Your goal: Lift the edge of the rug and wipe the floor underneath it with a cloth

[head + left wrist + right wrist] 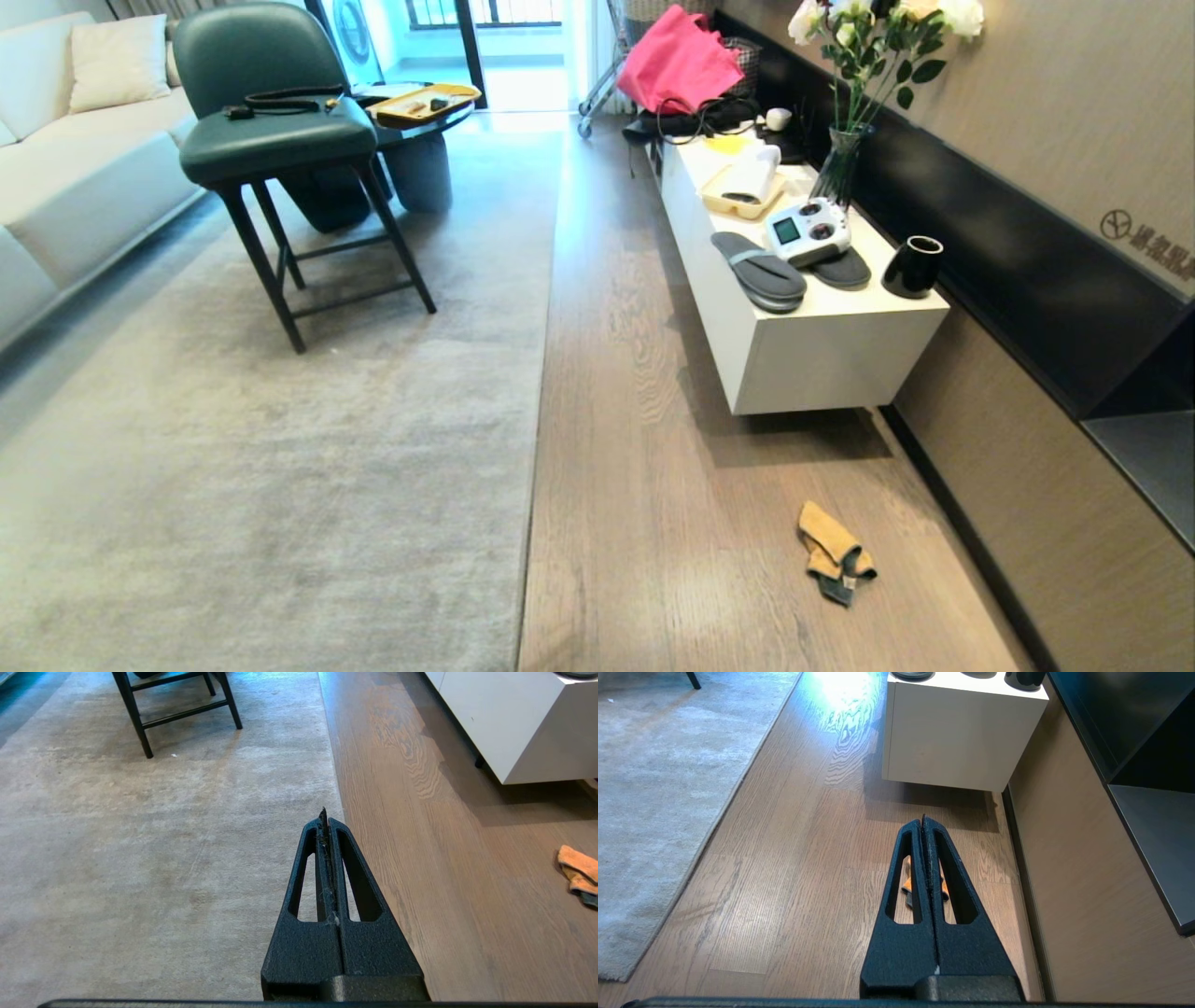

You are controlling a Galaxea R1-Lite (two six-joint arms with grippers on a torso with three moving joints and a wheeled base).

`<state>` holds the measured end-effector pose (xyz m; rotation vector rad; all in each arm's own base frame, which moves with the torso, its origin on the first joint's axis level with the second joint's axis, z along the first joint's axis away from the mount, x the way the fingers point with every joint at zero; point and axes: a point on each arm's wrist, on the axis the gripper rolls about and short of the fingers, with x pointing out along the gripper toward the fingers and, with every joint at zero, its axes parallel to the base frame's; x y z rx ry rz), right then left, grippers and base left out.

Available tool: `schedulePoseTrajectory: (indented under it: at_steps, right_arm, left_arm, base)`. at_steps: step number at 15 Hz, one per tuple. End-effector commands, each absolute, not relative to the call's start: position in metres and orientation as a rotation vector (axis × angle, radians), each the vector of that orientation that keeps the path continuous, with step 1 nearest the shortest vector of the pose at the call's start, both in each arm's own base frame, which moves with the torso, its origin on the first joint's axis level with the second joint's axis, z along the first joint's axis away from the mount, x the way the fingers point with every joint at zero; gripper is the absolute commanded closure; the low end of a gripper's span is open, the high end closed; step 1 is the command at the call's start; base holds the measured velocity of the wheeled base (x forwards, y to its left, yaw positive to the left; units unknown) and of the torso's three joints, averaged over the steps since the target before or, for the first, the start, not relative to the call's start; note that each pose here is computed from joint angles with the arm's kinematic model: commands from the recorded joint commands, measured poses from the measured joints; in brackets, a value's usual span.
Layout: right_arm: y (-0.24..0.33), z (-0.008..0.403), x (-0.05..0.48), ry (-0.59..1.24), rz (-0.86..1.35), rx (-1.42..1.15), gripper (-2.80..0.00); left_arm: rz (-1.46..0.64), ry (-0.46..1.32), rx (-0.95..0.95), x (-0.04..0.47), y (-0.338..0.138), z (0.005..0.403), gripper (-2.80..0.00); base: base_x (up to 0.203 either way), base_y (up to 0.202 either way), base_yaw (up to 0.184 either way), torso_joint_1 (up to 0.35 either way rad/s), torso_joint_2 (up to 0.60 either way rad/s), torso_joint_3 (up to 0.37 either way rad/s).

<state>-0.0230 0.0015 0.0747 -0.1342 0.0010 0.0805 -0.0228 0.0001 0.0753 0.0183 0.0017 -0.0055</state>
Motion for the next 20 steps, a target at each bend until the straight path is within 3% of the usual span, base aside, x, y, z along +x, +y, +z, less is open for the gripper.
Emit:
schedulePoseTrajectory:
  at_steps: [1,20]
  right_arm:
    - [0.0015,0.0747,-0.0229,0.002,0.082,-0.136,0.00]
    - [0.0015,0.0747,-0.0229,0.002,0.082,-0.139,0.00]
  left_arm:
    - [-0.005,0.001,0.018,-0.0228,0.0001,0.0753,0.00]
    - [-0.005,0.001,0.018,-0.0228,0.0001,0.0753,0.00]
  base:
    - [0.000,0.000,0.000,0.000,0.00,0.000]
    - [0.000,0.000,0.000,0.000,0.00,0.000]
